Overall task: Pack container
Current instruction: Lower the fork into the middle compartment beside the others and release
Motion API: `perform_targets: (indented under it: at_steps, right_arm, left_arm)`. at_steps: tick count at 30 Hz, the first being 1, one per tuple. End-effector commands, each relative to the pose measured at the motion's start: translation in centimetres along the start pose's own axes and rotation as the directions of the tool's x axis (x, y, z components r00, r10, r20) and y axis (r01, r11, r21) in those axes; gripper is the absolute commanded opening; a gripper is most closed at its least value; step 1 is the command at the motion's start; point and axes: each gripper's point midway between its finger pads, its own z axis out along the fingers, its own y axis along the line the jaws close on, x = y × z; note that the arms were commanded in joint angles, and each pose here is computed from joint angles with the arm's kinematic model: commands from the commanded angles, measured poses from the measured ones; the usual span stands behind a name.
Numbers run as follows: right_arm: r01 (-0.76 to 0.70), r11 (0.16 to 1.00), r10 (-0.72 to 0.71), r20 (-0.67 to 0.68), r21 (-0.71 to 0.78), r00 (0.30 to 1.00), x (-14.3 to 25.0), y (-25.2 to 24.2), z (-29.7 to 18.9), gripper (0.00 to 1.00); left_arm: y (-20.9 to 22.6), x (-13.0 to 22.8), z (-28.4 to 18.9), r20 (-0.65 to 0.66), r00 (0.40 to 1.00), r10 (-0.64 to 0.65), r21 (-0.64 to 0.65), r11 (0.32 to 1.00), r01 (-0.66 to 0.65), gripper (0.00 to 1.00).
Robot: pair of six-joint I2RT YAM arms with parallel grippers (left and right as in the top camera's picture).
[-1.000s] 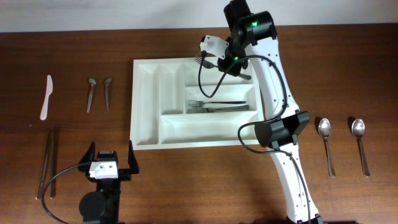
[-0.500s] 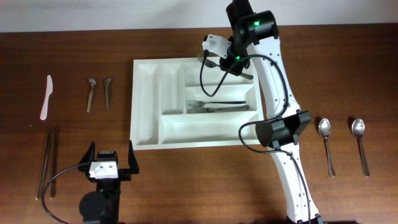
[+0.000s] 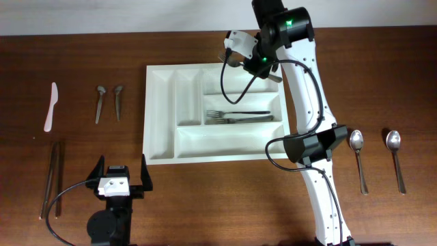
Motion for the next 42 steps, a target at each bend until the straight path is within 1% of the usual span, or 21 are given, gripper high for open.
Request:
perform_targets:
  at_steps: [1, 4, 8, 15, 18, 27, 32, 42]
  right_arm:
    - [-0.008, 1.0, 0.008, -0.034, -0.009, 0.999, 0.1, 0.9, -0.4, 0.06]
    - [-0.025, 1.0, 0.023, -0.087, -0.018, 0.996, 1.1, 1.0, 0.3, 0.06]
    - [-0.029, 0.999, 0.025, -0.103, -0.037, 0.994, 1.4, 1.5, 0.3, 0.06]
    - [-0.017, 1.0, 0.016, -0.076, -0.013, 0.997, 1.0, 1.8, -2.6, 0.05]
    - [-0.003, 0.999, 0.001, -0.039, -0.041, 0.999, 0.4, 2.5, -3.3, 0.06]
    - [0.05, 0.98, -0.076, -0.129, -0.191, 0.989, 3.1, 5.3, -0.9, 0.05]
    - [0.076, 0.969, -0.1, -0.093, -0.237, 0.991, 2.7, 6.1, -0.5, 0.05]
    - [0.073, 0.957, -0.109, -0.113, -0.28, 0.988, 3.7, 6.6, 2.2, 0.05]
  left_arm:
    - [0.1, 0.2, 0.0, -0.004, 1.0, -0.01, -0.006, 1.0, 0.01, 0.99]
    - [0.1, 0.2, 0.0, -0.004, 1.0, -0.01, -0.006, 1.0, 0.01, 0.99]
    - [0.1, 0.2, 0.0, -0.004, 1.0, -0.01, -0.006, 1.0, 0.01, 0.99]
    - [0.1, 0.2, 0.0, -0.004, 1.0, -0.01, -0.006, 1.0, 0.01, 0.99]
    - [0.1, 0.2, 0.0, -0.004, 1.0, -0.01, -0.006, 1.0, 0.01, 0.99]
    - [0.1, 0.2, 0.0, -0.004, 1.0, -0.01, -0.006, 1.0, 0.01, 0.99]
    - [0.1, 0.2, 0.0, -0.004, 1.0, -0.01, -0.006, 1.0, 0.01, 0.99]
    - [0.1, 0.2, 0.0, -0.004, 1.0, -0.01, -0.006, 1.0, 0.01, 0.99]
